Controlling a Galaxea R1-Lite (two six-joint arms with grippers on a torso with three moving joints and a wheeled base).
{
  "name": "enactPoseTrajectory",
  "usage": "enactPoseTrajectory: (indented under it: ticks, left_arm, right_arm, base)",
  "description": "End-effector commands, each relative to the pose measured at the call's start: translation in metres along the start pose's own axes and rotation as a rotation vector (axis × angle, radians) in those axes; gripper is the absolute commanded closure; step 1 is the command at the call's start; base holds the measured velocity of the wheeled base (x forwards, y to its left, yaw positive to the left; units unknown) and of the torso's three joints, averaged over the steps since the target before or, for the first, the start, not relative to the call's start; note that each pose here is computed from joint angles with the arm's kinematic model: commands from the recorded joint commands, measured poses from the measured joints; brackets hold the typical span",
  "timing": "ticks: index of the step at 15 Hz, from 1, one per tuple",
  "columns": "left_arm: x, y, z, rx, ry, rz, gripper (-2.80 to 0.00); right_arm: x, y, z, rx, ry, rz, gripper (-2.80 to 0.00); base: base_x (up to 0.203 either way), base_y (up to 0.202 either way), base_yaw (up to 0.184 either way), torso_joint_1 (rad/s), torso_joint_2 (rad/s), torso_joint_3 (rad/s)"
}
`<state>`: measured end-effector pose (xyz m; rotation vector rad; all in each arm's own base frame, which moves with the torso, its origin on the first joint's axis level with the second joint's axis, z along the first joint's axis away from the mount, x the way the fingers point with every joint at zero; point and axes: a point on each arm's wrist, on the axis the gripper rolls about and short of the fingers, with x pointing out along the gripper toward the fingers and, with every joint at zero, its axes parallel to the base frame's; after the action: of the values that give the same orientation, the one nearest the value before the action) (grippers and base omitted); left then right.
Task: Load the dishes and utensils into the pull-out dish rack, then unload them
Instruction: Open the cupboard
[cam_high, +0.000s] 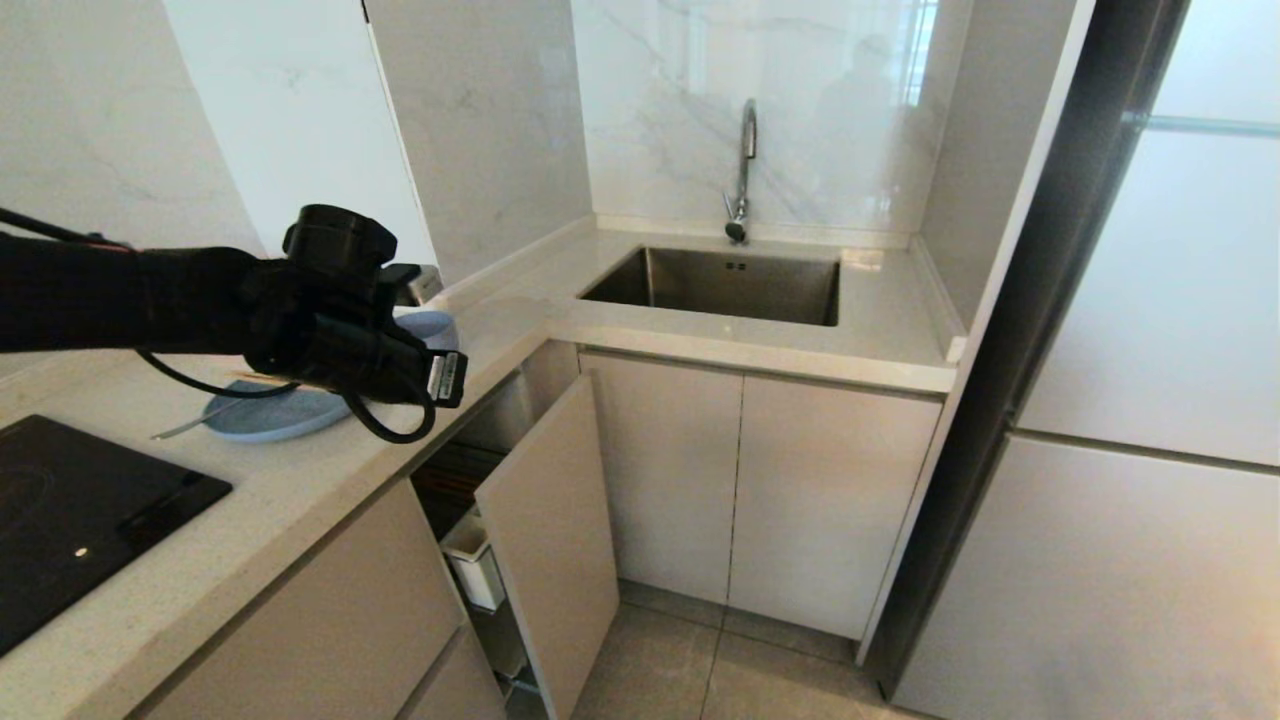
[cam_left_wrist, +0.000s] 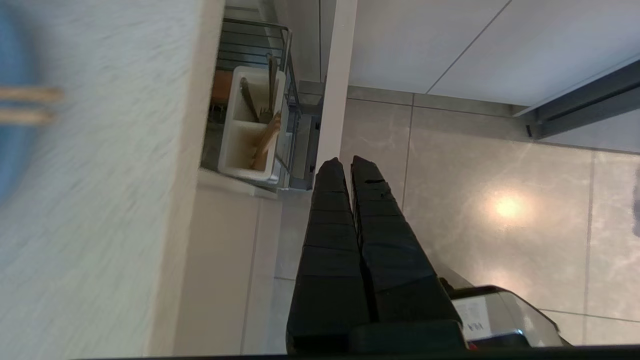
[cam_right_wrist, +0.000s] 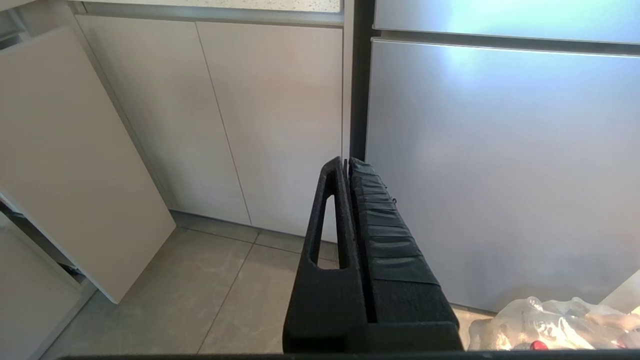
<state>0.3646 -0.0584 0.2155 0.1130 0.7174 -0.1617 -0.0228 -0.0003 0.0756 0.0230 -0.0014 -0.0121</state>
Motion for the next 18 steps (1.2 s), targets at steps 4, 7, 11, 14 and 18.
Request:
enactPoseTrajectory:
  ticks: [4,7,11,14,18]
  left_arm:
    - [0.072,-0.003,-0.019,0.017,0.034,-0.005,0.0]
    - [0.106,-0.004,-0.03,0.02,0.034,-0.005,0.0]
    - [0.121,-0.003,-0.032,0.02,0.014,-0.001,0.0]
    - [0.127,-0.004,-0.036,0.033,0.03,-0.003,0.0]
    - [0.133,-0.005,-0.037,0.046,0.022,-0.004,-2.8]
  right_arm:
    - [0.0,0.0,0.0,0.0,0.001,0.0,0.0]
    - [0.0,0.0,0.0,0.0,0.0,0.0,0.0]
    - [0.0,0.0,0.0,0.0,0.001,0.0,0.0]
    - [0.0,0.0,0.0,0.0,0.0,0.0,0.0]
    - [0.0,0.0,0.0,0.0,0.001,0.0,0.0]
  base:
    - [0.0,0.0,0.0,0.0,0.0,0.0]
    - [0.0,0.0,0.0,0.0,0.0,0.0]
    - [0.0,0.0,0.0,0.0,0.0,0.0]
    - [0.0,0.0,0.0,0.0,0.0,0.0]
    - [0.0,0.0,0.0,0.0,0.0,0.0]
